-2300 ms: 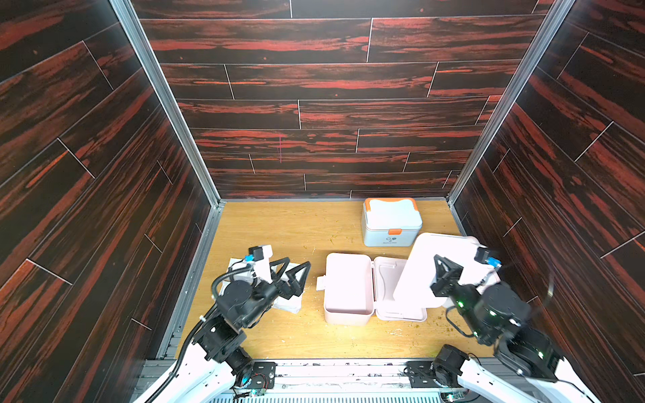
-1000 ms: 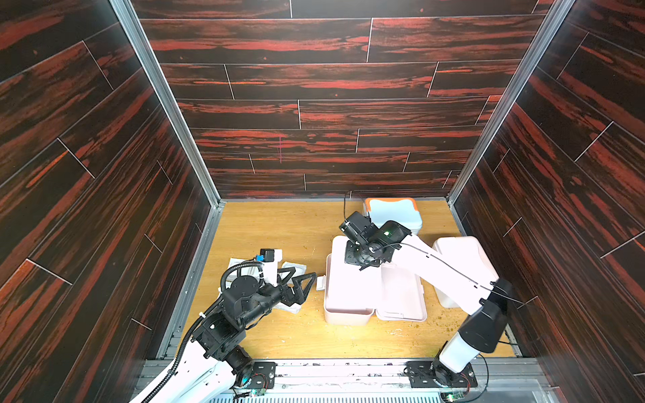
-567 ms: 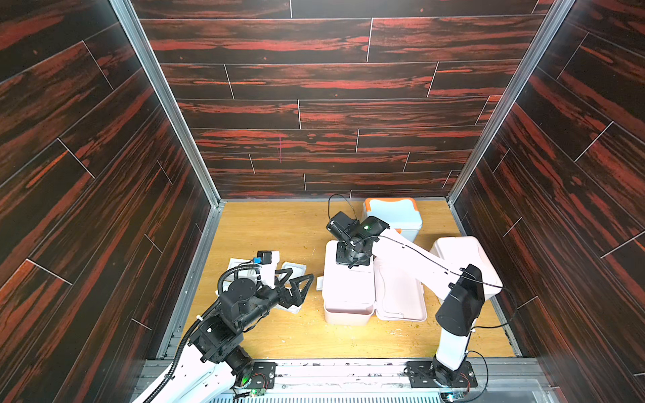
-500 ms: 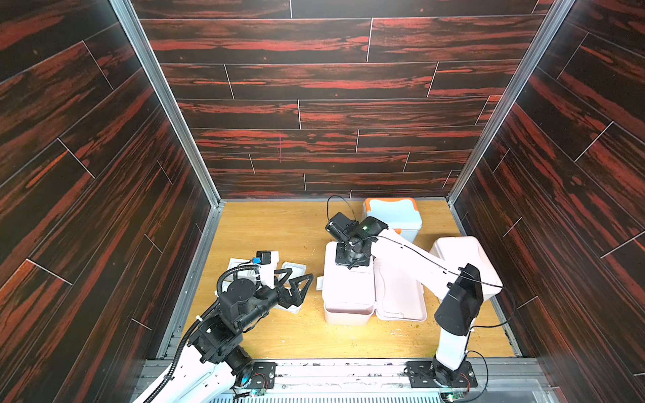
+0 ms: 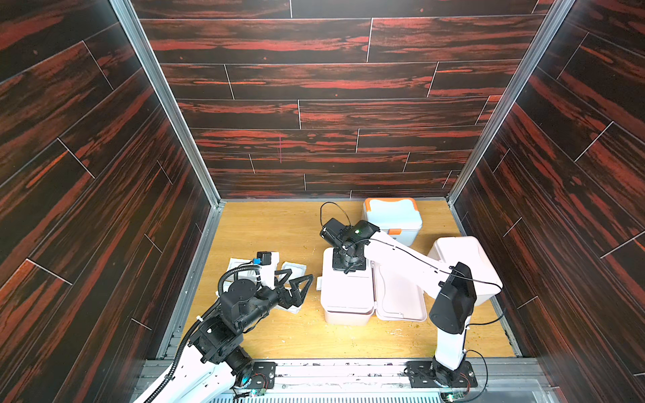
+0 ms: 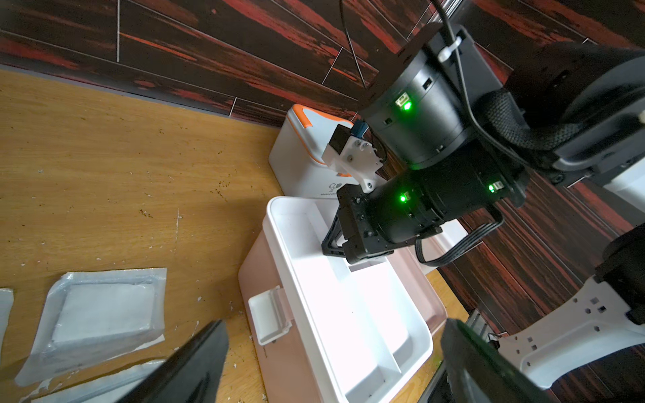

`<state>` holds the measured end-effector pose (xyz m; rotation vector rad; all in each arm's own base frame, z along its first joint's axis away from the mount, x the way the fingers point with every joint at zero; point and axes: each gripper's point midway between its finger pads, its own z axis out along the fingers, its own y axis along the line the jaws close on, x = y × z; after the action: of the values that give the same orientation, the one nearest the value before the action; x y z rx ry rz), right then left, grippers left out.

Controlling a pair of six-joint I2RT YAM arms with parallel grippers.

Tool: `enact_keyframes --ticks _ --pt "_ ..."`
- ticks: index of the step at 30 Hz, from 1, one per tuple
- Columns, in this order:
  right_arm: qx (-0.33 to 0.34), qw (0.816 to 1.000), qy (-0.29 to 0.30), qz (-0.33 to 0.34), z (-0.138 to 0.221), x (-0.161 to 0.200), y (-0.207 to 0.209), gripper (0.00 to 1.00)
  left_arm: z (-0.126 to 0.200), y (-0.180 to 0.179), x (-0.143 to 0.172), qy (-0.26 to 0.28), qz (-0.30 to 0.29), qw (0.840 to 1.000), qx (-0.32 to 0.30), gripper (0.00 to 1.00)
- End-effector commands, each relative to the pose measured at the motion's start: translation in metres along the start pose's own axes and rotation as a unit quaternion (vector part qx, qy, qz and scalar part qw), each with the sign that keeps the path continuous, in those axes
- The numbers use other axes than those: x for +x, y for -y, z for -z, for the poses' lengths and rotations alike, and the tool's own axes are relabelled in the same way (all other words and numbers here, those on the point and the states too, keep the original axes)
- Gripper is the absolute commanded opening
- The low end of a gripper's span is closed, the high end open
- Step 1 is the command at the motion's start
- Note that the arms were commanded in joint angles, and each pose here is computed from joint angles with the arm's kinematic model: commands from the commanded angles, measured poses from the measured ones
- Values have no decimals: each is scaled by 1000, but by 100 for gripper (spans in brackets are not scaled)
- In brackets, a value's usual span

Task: Open first aid kits and take out gauze
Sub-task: Place the compartment layer in the first aid kit.

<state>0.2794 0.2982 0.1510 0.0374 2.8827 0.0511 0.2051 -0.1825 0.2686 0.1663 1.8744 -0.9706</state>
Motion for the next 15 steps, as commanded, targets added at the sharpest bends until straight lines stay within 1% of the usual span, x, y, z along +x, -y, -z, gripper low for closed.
enact_keyframes --ticks 1,7,15 --pt "36 999 -14 2 -15 7 8 0 0 0 -1 5 -4 1000 0 100" --pt "53 999 -4 -1 -11 7 17 0 -1 0 -2 6 -3 1000 1 100" --pt "52 999 -11 -1 -17 12 18 0 -3 2 -4 6 -2 1000 3 100"
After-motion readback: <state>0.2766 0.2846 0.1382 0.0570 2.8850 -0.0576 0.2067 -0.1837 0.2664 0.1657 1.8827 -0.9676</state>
